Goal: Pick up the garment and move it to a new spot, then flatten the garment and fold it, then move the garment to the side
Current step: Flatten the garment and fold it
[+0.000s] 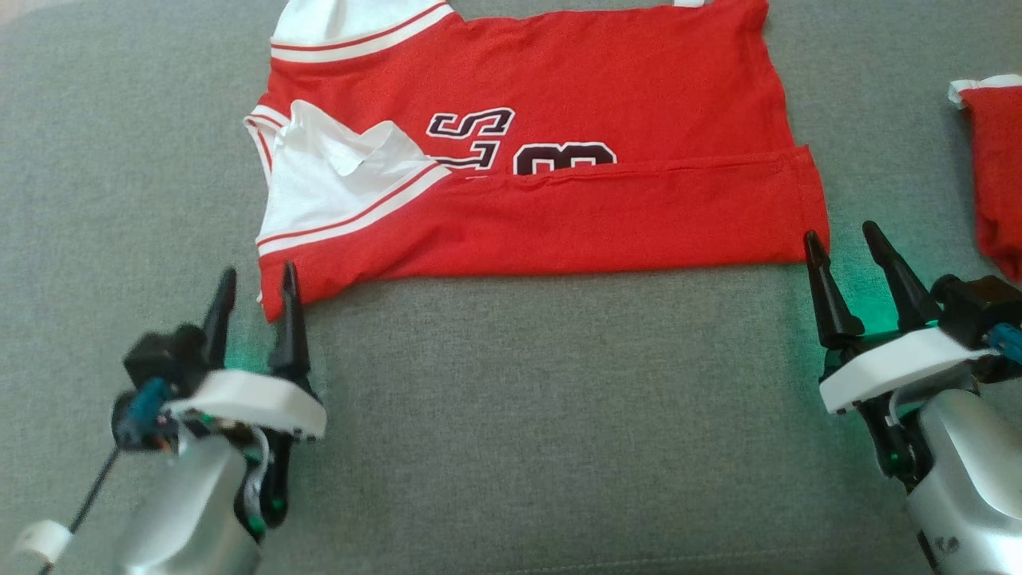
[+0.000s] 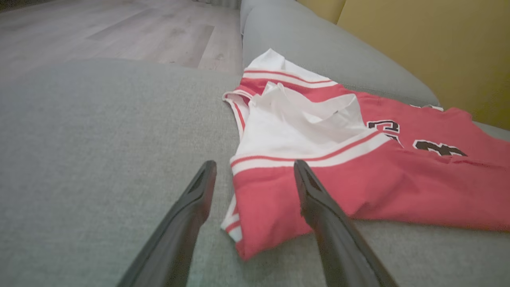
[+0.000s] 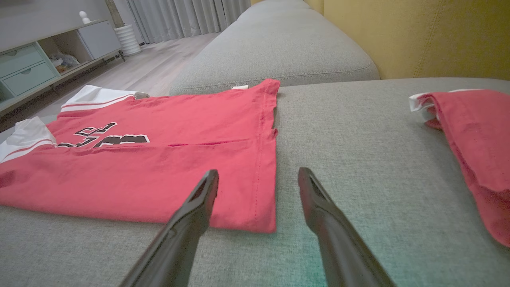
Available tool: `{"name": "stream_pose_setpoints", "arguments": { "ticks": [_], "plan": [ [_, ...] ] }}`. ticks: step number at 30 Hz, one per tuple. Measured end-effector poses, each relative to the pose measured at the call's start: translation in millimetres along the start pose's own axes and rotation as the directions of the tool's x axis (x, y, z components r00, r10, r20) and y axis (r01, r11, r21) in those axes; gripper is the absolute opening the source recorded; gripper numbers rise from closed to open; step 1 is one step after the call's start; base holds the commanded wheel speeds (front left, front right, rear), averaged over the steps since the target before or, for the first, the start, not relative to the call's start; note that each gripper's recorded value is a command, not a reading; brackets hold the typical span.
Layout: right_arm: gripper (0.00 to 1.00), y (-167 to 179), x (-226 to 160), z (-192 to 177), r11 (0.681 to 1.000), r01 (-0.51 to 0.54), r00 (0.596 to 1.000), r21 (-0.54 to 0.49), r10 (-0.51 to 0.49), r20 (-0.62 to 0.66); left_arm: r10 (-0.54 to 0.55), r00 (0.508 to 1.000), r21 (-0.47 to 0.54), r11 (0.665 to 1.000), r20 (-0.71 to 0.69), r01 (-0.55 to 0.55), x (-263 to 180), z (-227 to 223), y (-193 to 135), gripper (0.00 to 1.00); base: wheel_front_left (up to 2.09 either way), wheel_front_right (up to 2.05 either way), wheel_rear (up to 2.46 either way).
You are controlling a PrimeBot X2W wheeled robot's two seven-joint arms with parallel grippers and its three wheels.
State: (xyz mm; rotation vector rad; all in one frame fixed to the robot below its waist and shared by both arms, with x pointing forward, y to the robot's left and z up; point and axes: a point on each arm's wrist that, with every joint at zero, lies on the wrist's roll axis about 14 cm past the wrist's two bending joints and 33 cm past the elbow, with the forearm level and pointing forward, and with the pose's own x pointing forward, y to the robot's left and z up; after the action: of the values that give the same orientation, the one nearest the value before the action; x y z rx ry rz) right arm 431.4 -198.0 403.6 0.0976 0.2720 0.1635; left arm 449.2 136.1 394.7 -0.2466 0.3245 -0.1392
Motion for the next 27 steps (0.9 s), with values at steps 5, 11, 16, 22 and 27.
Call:
{"name": "stream_pose_setpoints", "arguments": {
  "ticks": [5, 11, 16, 22, 27],
  "plan": [
    [1.0, -1, 0, -4, 1.0, 0.001, 1.0, 0.001, -0.001, -0.011, 0.06, 0.987, 0.014, 0.998, -0.147, -0.059, -12, -41, 12, 1.0, 0.0, 0.0, 0.0],
    [1.0, 0, -1, -15, 1.0, 0.005, 0.999, 0.017, -0.004, -0.042, 0.057, 0.986, 0.011, 0.998, -0.155, -0.056, -10, -45, 11, 0.0, 0.0, 0.0, 0.0],
    [1.0, -1, 7, -17, 1.0, 0.007, 0.998, 0.024, -0.006, -0.056, 0.036, 0.991, 0.015, 0.999, -0.132, -0.034, -13, -41, 9, 0.0, 0.0, 0.0, 0.0],
    [0.73, 0, 5, -44, 1.0, 0.001, 0.987, -0.012, -0.003, -0.158, 0.019, 0.993, 0.031, 0.999, -0.113, -0.016, -16, -36, 9, 0.0, 0.0, 0.0, 0.0],
    [0.0, 5, 11, -42, 0.999, -0.024, 0.986, -0.039, 0.018, -0.166, 0.017, 0.996, 0.037, 0.999, -0.084, -0.014, -19, -27, 10, 0.0, 0.0, 0.0, 0.0]
  ]
}}
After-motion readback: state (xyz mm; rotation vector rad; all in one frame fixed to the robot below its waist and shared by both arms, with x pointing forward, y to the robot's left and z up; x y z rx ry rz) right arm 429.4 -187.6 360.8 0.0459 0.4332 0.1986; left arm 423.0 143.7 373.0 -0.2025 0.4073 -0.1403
